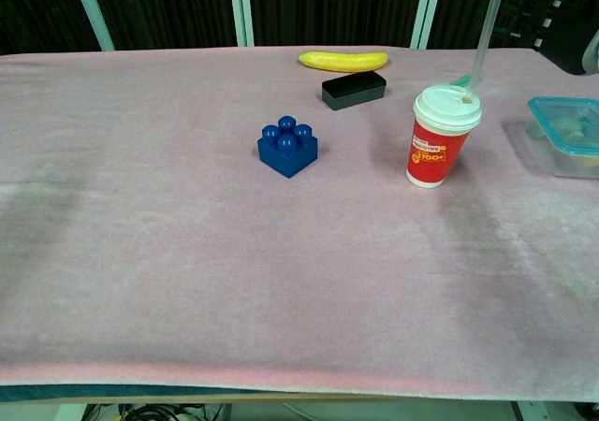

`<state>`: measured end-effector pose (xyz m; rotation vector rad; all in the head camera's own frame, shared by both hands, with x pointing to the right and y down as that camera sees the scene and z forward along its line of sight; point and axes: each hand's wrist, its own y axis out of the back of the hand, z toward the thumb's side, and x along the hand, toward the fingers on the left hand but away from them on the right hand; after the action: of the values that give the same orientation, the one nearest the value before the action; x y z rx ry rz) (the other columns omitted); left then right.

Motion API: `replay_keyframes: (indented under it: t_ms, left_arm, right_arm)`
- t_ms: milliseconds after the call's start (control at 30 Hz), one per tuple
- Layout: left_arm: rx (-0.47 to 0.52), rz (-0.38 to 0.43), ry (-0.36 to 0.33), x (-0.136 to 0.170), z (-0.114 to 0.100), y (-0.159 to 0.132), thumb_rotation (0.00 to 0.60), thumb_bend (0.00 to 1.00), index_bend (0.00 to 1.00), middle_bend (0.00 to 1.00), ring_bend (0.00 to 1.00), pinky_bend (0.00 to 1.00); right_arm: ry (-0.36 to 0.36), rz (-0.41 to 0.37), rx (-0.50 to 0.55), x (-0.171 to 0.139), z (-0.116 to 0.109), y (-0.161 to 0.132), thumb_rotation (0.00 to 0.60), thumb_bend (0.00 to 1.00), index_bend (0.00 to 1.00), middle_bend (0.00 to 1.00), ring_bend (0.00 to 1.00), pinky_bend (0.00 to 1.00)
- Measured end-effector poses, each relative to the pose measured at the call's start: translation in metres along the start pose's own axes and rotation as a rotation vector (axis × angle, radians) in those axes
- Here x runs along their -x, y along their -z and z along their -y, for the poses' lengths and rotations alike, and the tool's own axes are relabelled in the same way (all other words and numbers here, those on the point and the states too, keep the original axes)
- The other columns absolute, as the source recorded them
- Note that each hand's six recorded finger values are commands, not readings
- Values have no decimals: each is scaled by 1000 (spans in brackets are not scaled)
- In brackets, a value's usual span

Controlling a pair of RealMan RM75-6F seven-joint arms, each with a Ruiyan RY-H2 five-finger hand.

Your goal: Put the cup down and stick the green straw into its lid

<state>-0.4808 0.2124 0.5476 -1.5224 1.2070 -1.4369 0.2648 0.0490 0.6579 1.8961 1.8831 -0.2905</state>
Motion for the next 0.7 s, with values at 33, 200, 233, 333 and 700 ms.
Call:
replay_keyframes:
  t_ms: [33, 200, 233, 333, 700]
  left_arm:
    - [0, 0, 0, 0, 0, 0, 600, 580, 201, 93, 23, 0]
    - [0, -1, -1, 0, 0, 0, 600, 581, 201, 93, 23, 0]
    - [0, -1, -1, 0, 0, 0, 600, 581, 201, 93, 23, 0]
    - [0, -1, -1, 0, 0, 0, 600, 581, 201, 92, 23, 0]
    - [1, -1, -1, 0, 0, 0, 600, 581, 201, 93, 23, 0]
  right_arm:
    - [0, 1, 1, 0, 0, 1, 600, 347, 641, 0, 1, 181]
    - [5, 7, 8, 1, 0, 3, 600, 347, 641, 0, 1, 180]
    - [6, 8, 11, 1, 0, 3, 600, 347, 641, 0, 1, 180]
    - [7, 7, 14, 1, 0, 4, 600, 347, 641, 0, 1, 180]
    - [10, 2, 22, 0, 0, 6, 600, 350, 647, 4, 1, 180]
